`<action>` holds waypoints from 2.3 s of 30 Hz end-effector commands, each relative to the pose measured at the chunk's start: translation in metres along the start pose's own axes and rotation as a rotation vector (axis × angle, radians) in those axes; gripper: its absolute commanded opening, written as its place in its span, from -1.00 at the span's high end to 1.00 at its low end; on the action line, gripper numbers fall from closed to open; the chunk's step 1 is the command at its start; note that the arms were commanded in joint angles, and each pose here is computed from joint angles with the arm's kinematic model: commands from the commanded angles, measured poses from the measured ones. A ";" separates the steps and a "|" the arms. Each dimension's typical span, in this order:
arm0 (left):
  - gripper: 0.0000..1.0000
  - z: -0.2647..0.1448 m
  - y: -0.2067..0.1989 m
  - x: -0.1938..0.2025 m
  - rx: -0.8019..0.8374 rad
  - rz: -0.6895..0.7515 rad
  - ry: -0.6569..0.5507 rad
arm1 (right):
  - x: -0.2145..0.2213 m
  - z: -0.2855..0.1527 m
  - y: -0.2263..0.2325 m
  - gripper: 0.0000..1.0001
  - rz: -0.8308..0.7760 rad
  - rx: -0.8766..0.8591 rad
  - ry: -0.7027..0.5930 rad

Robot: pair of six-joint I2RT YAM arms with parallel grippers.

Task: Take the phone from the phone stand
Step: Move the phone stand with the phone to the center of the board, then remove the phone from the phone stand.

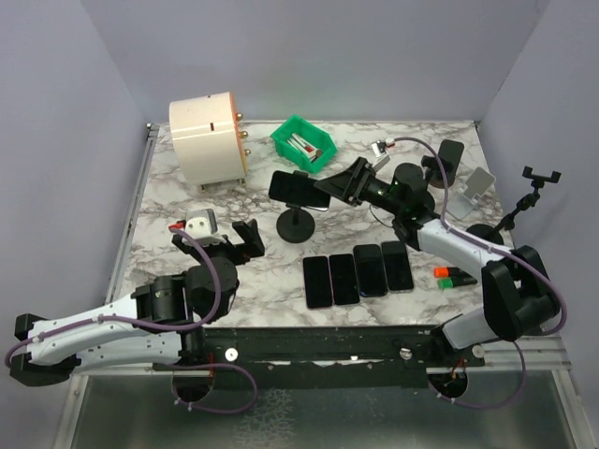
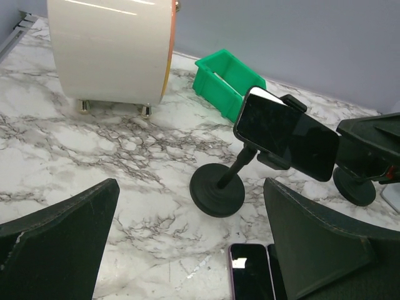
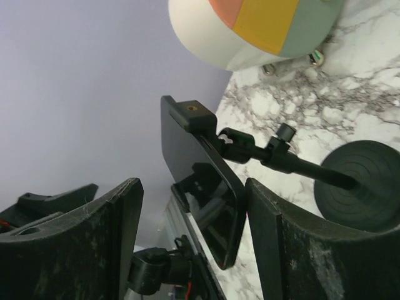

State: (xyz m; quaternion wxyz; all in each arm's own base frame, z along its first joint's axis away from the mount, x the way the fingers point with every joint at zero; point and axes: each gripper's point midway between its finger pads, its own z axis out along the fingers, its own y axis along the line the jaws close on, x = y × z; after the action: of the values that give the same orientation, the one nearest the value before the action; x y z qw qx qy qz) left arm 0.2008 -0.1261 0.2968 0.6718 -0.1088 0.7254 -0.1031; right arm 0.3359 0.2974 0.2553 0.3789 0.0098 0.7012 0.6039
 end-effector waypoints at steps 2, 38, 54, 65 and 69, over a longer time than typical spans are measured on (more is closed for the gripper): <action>-0.98 0.000 -0.001 0.002 0.020 0.009 0.005 | 0.001 -0.020 -0.024 -0.49 -0.156 0.235 0.067; -0.91 0.103 0.028 0.075 0.179 -0.595 0.318 | -0.010 0.002 0.059 -0.99 -1.272 0.481 0.396; -0.86 0.120 0.024 0.096 0.203 -0.554 0.379 | 0.011 -0.009 0.012 -0.99 -1.446 0.467 0.487; -0.74 0.134 0.005 0.098 0.273 -0.590 0.428 | 0.016 0.013 -0.007 -0.97 -1.482 0.473 0.529; -0.70 0.133 -0.005 0.088 0.328 -0.605 0.419 | 0.020 0.015 -0.012 -0.92 -1.478 0.467 0.537</action>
State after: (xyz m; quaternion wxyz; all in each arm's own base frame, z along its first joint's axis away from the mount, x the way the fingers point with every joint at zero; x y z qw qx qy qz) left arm 0.3220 -0.1469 0.1664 0.4342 -0.2135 0.7865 -0.3839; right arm 0.3294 0.3111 0.2300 0.4732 -0.5219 0.7093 0.0224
